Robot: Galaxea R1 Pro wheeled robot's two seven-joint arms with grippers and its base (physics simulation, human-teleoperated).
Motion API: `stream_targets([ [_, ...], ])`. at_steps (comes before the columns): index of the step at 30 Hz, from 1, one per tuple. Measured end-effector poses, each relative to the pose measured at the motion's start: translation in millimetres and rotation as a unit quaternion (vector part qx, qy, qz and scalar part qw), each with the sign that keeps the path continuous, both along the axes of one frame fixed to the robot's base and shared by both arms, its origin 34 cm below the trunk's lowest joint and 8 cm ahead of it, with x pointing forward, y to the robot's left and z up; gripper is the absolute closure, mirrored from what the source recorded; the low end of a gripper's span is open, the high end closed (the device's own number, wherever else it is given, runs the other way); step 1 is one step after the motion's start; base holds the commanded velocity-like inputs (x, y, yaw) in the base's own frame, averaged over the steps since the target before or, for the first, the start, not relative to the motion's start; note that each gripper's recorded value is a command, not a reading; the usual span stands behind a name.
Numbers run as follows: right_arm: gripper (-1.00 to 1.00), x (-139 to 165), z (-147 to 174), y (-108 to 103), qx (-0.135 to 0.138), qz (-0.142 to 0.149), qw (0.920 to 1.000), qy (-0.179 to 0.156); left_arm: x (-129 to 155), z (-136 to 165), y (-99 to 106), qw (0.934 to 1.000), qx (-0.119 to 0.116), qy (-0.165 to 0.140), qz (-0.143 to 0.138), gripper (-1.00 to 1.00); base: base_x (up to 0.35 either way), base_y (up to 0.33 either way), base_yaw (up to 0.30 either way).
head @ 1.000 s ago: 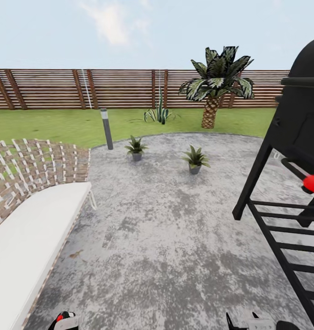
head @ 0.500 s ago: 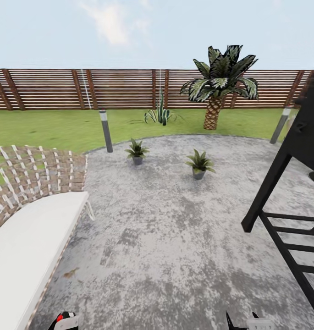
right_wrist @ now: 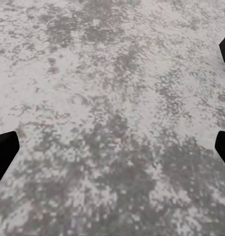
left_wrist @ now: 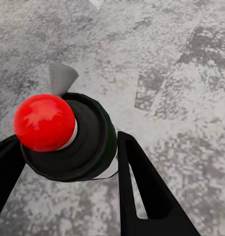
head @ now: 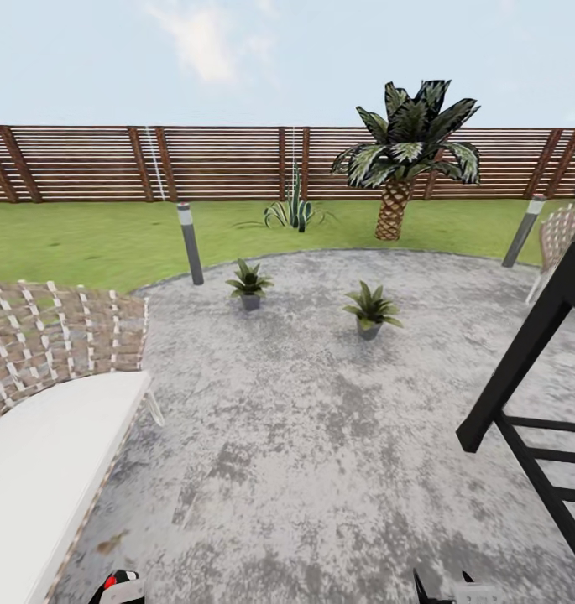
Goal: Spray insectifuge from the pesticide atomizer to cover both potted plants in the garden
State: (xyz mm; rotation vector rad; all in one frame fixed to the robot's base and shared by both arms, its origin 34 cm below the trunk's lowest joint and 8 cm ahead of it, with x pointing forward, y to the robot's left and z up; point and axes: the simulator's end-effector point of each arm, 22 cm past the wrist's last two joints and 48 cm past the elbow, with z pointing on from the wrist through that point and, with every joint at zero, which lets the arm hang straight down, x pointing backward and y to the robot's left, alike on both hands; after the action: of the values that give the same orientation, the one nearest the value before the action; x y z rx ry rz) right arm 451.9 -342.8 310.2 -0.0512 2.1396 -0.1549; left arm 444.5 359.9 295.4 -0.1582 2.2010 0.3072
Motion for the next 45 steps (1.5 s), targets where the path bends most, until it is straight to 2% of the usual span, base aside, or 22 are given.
stream_targets([
  [34,-1.00,0.4,0.1,1.3,0.001,0.000,1.0000,0.000,-0.2,0.3,2.5,1.0000,0.001,0.000,0.001,1.00,0.338,0.000,-0.002],
  [45,-1.00,0.1,-0.1,1.2,0.001,0.001,1.0000,0.000,0.0,0.2,1.2,1.0000,0.000,0.000,0.001,1.00,0.338,0.000,-0.221],
])
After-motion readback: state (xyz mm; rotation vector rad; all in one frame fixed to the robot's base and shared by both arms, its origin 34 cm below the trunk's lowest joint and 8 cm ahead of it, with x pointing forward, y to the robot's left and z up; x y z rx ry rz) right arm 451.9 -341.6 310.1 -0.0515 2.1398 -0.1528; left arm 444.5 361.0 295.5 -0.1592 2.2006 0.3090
